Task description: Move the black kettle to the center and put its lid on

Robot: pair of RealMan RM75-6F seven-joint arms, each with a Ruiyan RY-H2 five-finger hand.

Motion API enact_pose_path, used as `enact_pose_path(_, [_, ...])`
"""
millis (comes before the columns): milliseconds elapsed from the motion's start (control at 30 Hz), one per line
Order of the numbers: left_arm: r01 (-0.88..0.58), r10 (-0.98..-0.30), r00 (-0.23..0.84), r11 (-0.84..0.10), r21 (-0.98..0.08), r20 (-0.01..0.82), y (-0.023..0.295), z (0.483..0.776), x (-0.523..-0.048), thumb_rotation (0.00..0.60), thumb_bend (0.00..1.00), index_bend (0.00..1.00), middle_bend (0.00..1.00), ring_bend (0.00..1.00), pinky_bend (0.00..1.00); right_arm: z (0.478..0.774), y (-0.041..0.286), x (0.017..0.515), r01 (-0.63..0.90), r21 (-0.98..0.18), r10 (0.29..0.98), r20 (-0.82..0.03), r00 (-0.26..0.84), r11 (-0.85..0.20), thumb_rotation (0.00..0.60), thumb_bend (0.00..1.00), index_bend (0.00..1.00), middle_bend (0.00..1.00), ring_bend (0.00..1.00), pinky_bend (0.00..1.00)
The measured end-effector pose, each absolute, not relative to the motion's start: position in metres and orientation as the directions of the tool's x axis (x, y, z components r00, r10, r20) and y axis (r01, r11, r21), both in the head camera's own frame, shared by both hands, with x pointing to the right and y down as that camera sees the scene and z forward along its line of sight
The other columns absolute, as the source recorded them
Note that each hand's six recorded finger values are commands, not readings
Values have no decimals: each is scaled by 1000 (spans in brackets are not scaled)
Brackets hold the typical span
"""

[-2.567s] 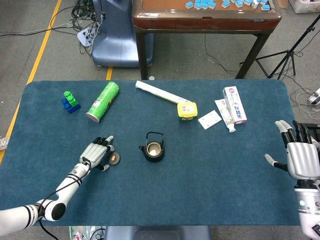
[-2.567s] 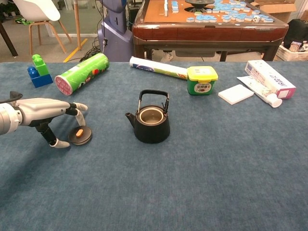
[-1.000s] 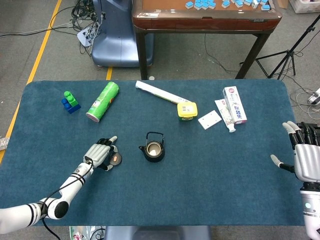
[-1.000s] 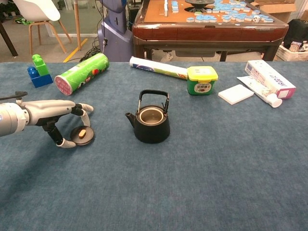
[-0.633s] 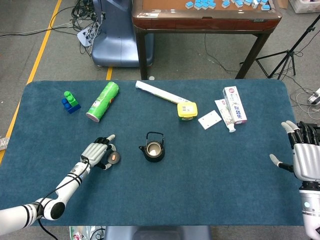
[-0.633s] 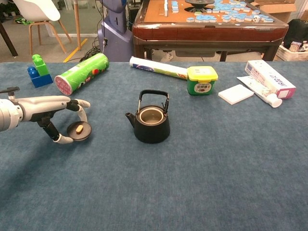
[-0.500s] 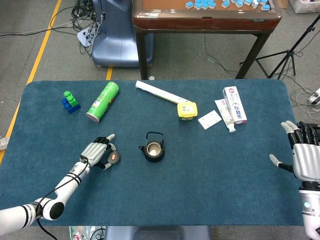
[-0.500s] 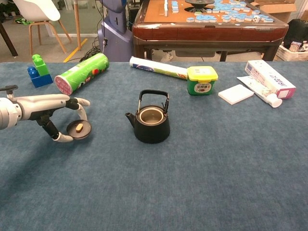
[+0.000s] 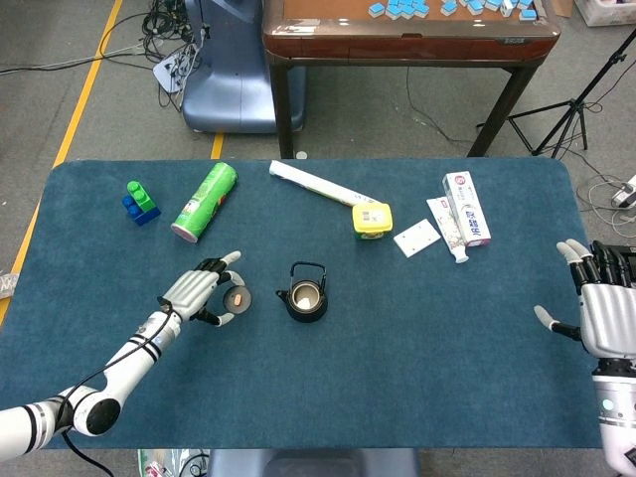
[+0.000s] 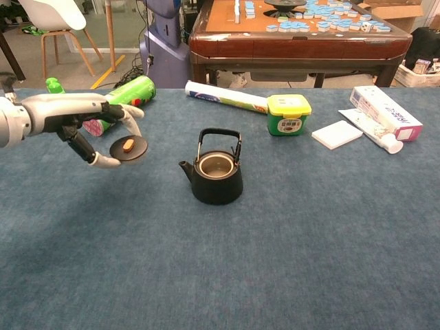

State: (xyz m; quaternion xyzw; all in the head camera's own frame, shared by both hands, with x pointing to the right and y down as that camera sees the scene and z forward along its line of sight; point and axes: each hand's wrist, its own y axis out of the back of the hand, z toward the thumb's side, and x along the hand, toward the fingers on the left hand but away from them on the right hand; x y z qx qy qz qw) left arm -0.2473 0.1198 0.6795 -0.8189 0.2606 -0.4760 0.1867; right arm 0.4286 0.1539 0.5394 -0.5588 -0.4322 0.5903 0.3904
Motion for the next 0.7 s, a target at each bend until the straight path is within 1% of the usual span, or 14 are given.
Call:
enact_pose_path(133, [-275, -600, 456, -797, -537, 658, 112, 667, -226, 600, 291, 484, 23, 0, 0, 540, 154, 430, 21, -946, 943, -324, -76, -323, 600, 180, 145, 160, 0, 0])
enact_pose_path(300, [-277, -591, 493, -803, -528, 639, 107, 660, -204, 600, 293, 485, 23, 0, 0, 538, 153, 433, 19, -947, 944, -320, -83, -319, 600, 180, 145, 160, 0, 0])
enact_pose_path(467, [-265, -577, 518, -810, -524, 631, 108, 664, -181, 600, 293, 485, 23, 0, 0, 537, 154, 438, 19, -947, 942, -321, -96, -320, 600, 180, 145, 160, 0, 0])
enact_pose_path(700, [-228, -576, 527, -804, -549, 624, 109, 676, -156, 600, 293, 486, 23, 0, 0, 537, 156, 443, 16, -945, 939, -327, -110, -327, 600, 180, 145, 160, 0, 0])
